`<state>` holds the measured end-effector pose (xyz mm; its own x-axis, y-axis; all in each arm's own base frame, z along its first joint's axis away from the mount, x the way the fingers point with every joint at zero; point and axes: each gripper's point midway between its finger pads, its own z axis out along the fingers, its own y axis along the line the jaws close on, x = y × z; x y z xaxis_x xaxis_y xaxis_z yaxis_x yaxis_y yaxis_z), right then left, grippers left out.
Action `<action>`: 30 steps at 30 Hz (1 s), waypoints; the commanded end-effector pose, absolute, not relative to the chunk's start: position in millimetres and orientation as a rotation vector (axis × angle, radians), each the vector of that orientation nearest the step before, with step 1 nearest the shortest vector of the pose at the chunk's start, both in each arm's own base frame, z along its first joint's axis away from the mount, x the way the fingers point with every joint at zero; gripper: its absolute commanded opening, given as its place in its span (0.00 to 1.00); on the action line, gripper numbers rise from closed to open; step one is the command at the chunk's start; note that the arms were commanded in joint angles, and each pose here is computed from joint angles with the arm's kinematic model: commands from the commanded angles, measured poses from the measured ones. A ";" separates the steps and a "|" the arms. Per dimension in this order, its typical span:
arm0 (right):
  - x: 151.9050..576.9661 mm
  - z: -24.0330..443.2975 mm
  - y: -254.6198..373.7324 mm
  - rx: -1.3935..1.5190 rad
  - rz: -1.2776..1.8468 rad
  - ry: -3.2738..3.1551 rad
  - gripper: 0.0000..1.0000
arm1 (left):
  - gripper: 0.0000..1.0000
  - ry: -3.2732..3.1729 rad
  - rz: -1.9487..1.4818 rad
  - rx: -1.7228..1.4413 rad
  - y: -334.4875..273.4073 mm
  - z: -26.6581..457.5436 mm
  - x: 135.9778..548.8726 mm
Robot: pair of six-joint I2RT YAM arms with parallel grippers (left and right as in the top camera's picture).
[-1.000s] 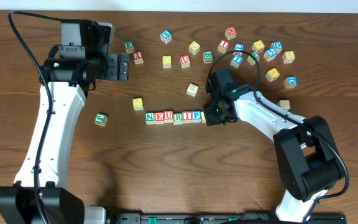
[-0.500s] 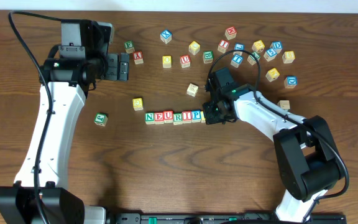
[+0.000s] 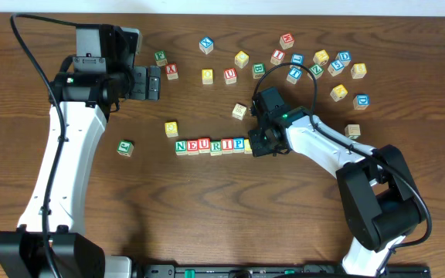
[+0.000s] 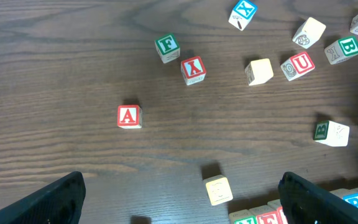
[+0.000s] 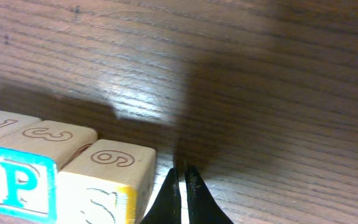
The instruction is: Spell out NEURIPS
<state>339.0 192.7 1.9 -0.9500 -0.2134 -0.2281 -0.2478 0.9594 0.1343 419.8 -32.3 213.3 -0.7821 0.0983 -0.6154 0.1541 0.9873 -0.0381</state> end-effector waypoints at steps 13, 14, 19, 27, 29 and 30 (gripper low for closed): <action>322.8 -6.1 162.1 -0.239 0.115 3.009 0.01 | 0.98 2.444 -0.113 0.188 -32.4 225.2 423.2; 319.8 -6.4 162.4 -0.236 0.119 3.022 0.01 | 0.98 2.444 -0.113 0.188 -32.4 225.2 423.2; 308.2 -7.5 162.4 -0.239 0.104 3.064 0.01 | 0.98 2.444 -0.113 0.188 -32.4 225.2 423.2; 295.6 -4.9 178.4 -0.270 0.171 3.089 0.01 | 0.98 2.444 -0.113 0.188 -32.4 225.2 423.2; 296.2 0.7 181.7 -0.272 0.154 3.065 0.01 | 0.98 2.444 -0.113 0.188 -32.4 225.2 423.2; 297.7 5.5 183.9 -0.280 0.144 3.042 0.01 | 0.98 2.444 -0.113 0.188 -32.4 225.2 423.2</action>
